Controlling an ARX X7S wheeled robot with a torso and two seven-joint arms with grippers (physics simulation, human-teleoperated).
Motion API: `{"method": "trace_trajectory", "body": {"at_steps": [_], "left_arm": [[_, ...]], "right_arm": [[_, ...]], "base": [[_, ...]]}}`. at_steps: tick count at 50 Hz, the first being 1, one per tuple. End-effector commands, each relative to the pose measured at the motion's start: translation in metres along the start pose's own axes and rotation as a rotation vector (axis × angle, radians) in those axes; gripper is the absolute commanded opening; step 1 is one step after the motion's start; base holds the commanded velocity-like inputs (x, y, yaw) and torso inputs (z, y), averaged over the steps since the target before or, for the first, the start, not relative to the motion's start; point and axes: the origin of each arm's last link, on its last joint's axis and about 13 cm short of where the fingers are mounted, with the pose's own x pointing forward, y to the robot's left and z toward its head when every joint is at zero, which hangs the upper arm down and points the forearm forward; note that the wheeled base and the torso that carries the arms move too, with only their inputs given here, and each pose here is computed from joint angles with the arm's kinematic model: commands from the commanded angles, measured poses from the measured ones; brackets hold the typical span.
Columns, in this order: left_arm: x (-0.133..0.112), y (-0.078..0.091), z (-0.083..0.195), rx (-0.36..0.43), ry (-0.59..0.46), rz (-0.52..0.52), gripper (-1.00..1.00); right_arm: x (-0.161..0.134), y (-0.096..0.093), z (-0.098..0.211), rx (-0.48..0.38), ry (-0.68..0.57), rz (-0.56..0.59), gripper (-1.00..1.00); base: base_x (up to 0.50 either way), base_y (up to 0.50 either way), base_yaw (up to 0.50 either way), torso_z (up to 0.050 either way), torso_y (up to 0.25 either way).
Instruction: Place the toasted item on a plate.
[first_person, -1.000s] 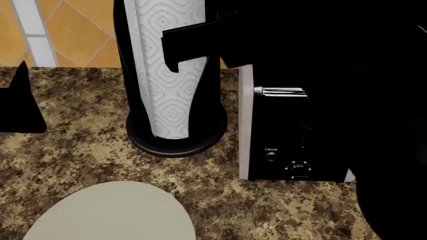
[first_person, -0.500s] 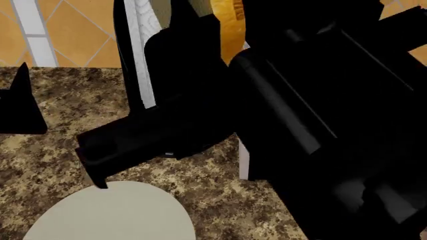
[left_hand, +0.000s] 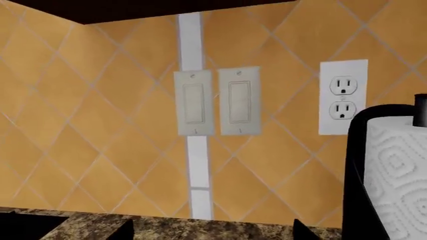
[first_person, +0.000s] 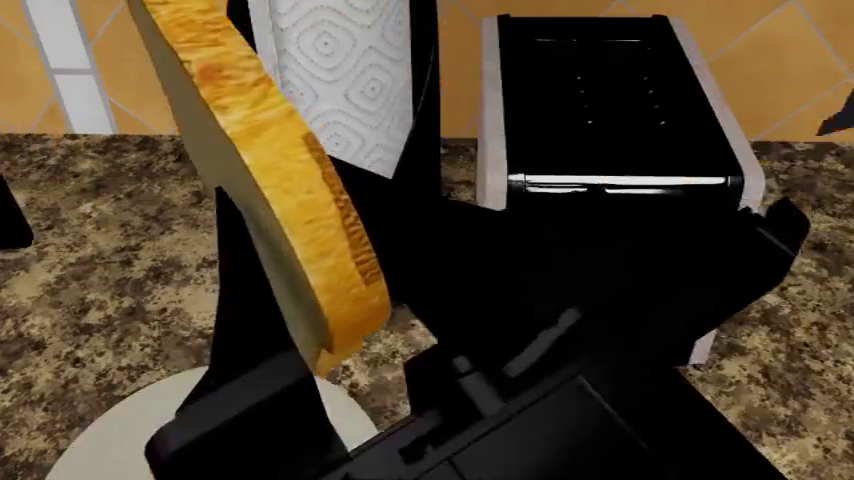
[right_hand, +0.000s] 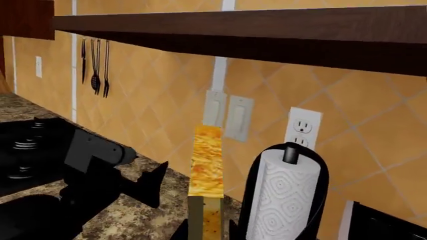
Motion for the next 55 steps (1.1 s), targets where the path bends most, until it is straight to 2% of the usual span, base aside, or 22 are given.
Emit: {"method": "trace_trajectory", "body": {"at_steps": [1,11,22,55], "left_arm": [[0.003,0.013,0.001,0.034,-0.014,0.113,1.0],[0.004,0.012,0.001,0.036,-0.008,0.116,1.0],[0.004,0.012,0.003,0.037,-0.009,0.126,1.0],[0.007,0.012,-0.007,0.034,0.006,0.114,1.0]], "right_arm": [[-0.006,0.01,-0.025,0.018,0.065,0.063,-1.0],[-0.005,0.021,-0.043,0.035,0.11,0.149,-1.0],[-0.003,0.022,-0.047,0.047,0.147,0.179,-1.0],[0.029,0.024,-0.081,0.079,0.212,0.263,-1.0]], "base": [[0.0,0.0,0.0,0.0,0.0],[0.0,0.0,0.0,0.0,0.0],[0.0,0.0,0.0,0.0,0.0],[0.0,0.0,0.0,0.0,0.0]]}}
